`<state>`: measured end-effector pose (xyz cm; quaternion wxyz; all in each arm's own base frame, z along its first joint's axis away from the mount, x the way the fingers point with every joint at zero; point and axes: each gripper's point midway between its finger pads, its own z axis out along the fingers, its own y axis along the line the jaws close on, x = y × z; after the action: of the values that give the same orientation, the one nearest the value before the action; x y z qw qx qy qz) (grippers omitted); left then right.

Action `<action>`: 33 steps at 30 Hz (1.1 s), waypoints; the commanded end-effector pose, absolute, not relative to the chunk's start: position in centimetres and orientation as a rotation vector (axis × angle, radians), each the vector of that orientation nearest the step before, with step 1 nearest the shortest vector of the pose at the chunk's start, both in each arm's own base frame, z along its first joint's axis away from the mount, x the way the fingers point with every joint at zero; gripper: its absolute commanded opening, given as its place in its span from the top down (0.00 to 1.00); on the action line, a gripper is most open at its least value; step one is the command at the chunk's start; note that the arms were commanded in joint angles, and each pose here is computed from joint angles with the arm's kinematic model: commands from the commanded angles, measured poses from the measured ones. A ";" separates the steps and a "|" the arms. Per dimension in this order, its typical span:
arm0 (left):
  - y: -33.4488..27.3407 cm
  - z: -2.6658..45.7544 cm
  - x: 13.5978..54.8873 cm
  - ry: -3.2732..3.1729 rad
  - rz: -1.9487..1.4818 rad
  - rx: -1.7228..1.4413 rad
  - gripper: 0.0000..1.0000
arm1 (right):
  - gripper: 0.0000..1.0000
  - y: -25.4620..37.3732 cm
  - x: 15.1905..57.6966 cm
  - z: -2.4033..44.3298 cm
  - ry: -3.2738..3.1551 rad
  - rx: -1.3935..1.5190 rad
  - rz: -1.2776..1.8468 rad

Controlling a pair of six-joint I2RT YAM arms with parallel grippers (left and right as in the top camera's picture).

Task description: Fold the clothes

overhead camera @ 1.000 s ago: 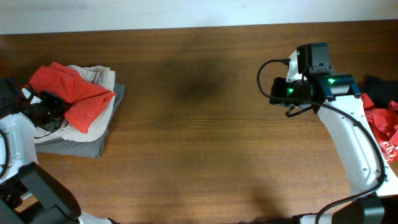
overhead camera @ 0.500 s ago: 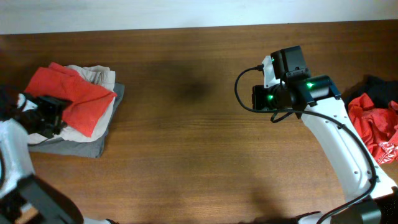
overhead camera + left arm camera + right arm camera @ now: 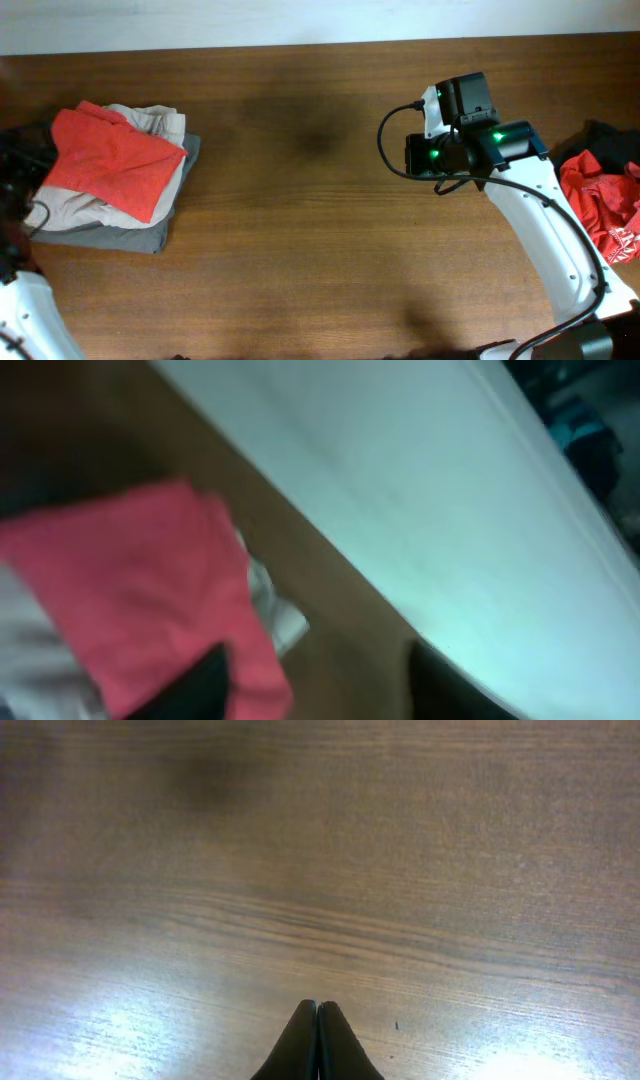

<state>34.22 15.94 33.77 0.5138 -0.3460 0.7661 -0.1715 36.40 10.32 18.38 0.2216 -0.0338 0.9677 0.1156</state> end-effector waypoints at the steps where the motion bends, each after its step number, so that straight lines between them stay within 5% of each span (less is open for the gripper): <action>1: 17.8 30.4 36.9 1.958 -0.192 -0.713 0.67 | 0.96 10.2 36.9 18.5 2.656 -0.082 0.307; 9: 19.6 16.9 43.9 2.249 -0.092 -0.459 0.86 | 0.96 10.5 36.2 18.3 2.691 -0.040 0.355; 16: 21.3 5.1 41.6 2.537 -0.020 -0.638 0.86 | 0.96 10.4 35.5 18.0 2.722 -0.037 0.349; 20: 21.4 2.3 40.7 2.610 -0.010 -0.675 0.86 | 0.96 10.4 35.6 18.0 2.720 -0.037 0.350; 24: 22.0 5.4 41.6 2.534 0.013 -0.667 0.84 | 0.96 10.4 35.6 18.0 2.721 -0.037 0.348; 29: 21.5 16.8 42.6 2.333 0.006 -0.602 0.60 | 0.96 10.4 35.8 18.1 2.710 -0.038 0.350; 31: 18.5 23.6 42.3 2.229 -0.107 -0.489 0.40 | 0.96 9.8 36.2 18.3 2.697 -0.012 0.347; 33: 15.7 27.3 41.5 2.169 -0.222 -0.394 0.35 | 0.96 8.6 36.7 18.8 2.684 0.061 0.346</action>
<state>41.80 19.49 16.38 0.3365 -0.2278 0.9130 -0.0360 35.92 10.06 18.13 0.2069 -0.0128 0.9706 0.1224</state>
